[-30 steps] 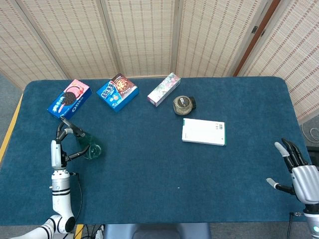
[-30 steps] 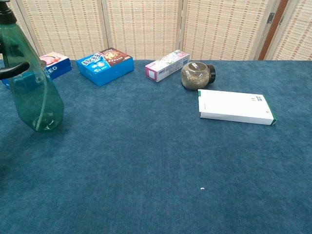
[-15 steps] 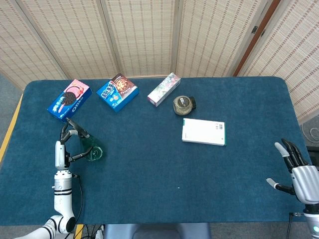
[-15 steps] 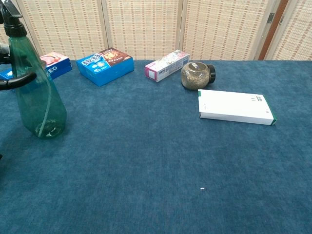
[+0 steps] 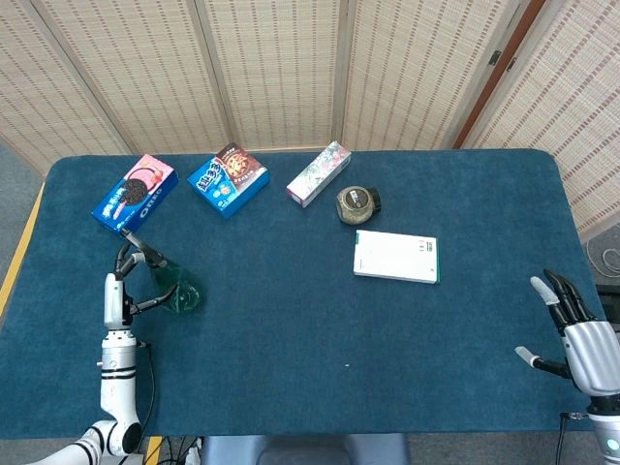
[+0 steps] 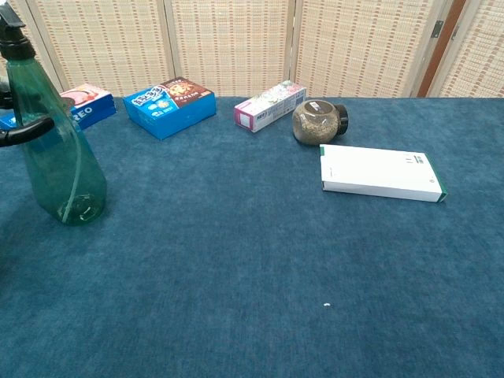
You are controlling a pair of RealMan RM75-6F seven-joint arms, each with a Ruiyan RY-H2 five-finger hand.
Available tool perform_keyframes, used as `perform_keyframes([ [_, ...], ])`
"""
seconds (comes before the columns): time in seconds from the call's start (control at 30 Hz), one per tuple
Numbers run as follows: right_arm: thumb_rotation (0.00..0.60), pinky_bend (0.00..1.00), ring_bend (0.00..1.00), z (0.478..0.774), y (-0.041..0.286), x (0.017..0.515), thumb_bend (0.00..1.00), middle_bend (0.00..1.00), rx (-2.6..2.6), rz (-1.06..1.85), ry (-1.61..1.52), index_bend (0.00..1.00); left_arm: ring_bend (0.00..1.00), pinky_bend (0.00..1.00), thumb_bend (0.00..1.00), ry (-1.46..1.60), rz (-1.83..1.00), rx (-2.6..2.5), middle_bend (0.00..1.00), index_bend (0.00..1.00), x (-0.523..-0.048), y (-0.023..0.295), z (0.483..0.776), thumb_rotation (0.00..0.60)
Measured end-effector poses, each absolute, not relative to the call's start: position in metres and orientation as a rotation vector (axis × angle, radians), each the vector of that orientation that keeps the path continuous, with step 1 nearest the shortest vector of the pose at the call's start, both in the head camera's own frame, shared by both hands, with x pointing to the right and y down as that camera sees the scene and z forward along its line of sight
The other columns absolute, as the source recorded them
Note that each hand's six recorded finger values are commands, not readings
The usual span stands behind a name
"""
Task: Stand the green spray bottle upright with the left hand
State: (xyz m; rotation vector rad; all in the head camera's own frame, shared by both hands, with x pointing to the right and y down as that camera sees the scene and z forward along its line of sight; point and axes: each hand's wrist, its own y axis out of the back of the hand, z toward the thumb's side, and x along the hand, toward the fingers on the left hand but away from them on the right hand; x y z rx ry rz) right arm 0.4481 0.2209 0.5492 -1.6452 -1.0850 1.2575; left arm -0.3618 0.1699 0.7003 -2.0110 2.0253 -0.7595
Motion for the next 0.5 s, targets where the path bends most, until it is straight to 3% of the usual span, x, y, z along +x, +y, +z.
perform_keyframes([
  [0.5,0.6,0.42,0.0,0.55,0.2205,0.4458,0.0,0.0,-1.65,1.254,-1.081,0.0,0.22,0.07,0.02,2.017,-0.781,-2.109,0.51,0.53,-0.3701,0.1684,0.6966,0.6],
])
